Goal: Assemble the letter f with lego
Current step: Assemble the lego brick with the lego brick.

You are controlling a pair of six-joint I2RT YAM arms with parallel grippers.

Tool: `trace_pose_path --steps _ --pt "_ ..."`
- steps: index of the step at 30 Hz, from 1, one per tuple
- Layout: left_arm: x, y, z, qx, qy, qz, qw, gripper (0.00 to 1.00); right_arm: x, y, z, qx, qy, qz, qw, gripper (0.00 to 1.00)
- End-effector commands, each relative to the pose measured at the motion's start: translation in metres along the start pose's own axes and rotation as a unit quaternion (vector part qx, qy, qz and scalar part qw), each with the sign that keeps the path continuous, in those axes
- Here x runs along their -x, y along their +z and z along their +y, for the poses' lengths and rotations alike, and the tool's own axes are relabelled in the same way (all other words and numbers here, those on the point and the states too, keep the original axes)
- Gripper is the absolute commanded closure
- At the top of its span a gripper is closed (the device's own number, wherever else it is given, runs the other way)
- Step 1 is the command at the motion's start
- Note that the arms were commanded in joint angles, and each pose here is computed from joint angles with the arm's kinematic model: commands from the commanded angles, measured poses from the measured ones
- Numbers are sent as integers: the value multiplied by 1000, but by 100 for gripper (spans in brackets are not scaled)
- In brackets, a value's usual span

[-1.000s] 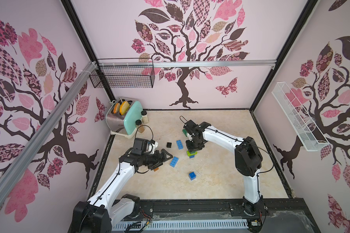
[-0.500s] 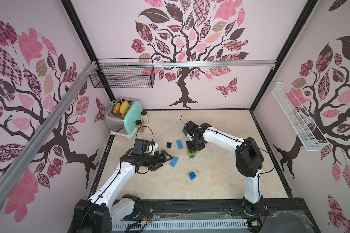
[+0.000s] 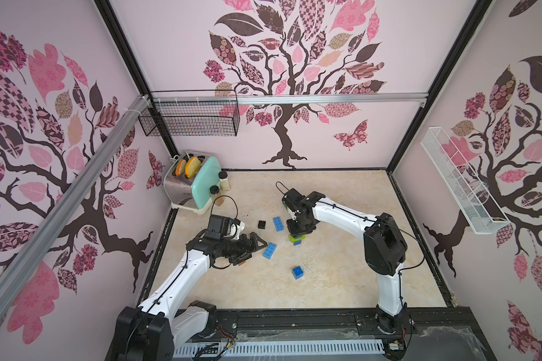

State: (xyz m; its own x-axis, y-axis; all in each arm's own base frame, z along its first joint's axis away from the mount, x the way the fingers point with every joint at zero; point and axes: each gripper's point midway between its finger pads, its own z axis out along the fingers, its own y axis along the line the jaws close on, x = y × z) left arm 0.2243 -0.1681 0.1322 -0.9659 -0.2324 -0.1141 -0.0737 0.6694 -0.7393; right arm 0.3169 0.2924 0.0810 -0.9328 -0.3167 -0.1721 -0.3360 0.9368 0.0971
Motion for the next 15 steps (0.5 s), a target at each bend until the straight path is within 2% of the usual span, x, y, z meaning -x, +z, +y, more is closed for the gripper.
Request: trace_pose_path --steps 1,15 --pt "3 2 4 5 0 -3 1000 4 -26 37 -4 -22 -5 62 998 61" --pt "3 2 5 3 -1 -3 1000 4 -39 54 -5 -31 -6 86 996 61"
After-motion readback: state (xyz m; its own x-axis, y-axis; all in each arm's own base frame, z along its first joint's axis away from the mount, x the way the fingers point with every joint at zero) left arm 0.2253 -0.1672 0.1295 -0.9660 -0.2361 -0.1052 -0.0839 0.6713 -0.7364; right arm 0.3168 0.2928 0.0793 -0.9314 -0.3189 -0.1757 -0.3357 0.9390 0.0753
